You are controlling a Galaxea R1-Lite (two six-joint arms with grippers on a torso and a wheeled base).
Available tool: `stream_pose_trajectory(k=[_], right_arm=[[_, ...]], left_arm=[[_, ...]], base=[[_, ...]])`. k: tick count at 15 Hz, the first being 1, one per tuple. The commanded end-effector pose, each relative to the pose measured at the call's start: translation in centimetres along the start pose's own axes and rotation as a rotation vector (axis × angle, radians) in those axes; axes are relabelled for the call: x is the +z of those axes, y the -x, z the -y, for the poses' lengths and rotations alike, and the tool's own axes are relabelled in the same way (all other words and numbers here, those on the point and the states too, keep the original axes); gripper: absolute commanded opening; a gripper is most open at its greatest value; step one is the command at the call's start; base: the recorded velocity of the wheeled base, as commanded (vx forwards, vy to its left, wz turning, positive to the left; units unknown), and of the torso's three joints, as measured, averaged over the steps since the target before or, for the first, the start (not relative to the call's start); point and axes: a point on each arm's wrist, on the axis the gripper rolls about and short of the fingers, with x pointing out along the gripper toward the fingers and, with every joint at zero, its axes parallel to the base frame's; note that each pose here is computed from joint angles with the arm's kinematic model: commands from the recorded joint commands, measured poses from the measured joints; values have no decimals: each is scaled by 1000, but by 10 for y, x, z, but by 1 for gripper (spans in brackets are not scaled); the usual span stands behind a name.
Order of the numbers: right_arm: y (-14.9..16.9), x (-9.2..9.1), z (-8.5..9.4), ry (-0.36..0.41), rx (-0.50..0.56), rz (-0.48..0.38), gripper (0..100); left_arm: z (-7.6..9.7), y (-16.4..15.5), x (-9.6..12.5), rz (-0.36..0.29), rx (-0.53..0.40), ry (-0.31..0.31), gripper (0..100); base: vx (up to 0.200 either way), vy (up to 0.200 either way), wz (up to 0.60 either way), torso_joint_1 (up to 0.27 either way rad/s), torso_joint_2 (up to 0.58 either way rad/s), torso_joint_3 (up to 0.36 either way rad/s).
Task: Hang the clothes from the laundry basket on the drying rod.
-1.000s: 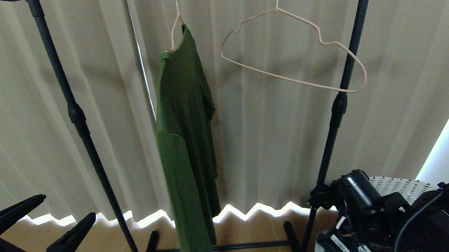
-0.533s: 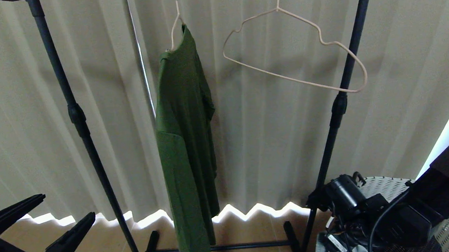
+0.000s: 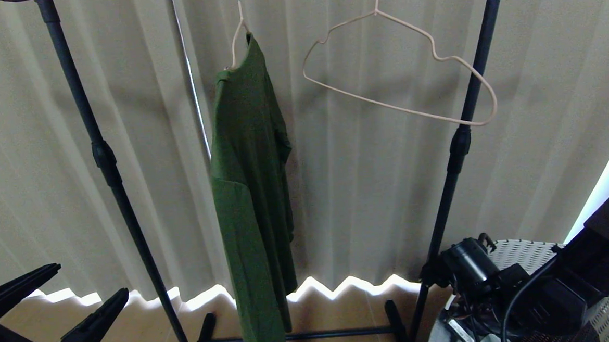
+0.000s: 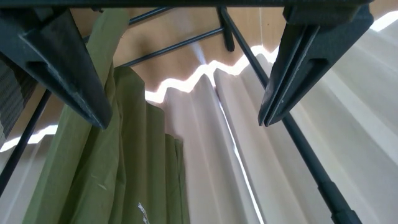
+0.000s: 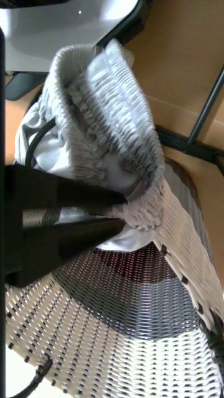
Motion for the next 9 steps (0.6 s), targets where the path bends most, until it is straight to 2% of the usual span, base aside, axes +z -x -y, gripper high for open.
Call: stream_pose_trajectory(k=[1,3,6,9], right_arm=[[17,3,8,-46,-8,68,0],[57,6,30,-145,-16,213,0],[120,7,68,-291,-18,495,0],[159,1,84,-348,-37,653,0]], left_arm=[[0,3,0,9,2,-3,100],[1,5,-1,13,2,-5,100],[1,3,-2,6,1,-5,100],[1,4,-2,6,7,-6,100]], base=[[0,0,0,0,0,0],[0,0,0,0,0,0],[0,0,0,0,0,0],[0,0,0,0,0,0]])
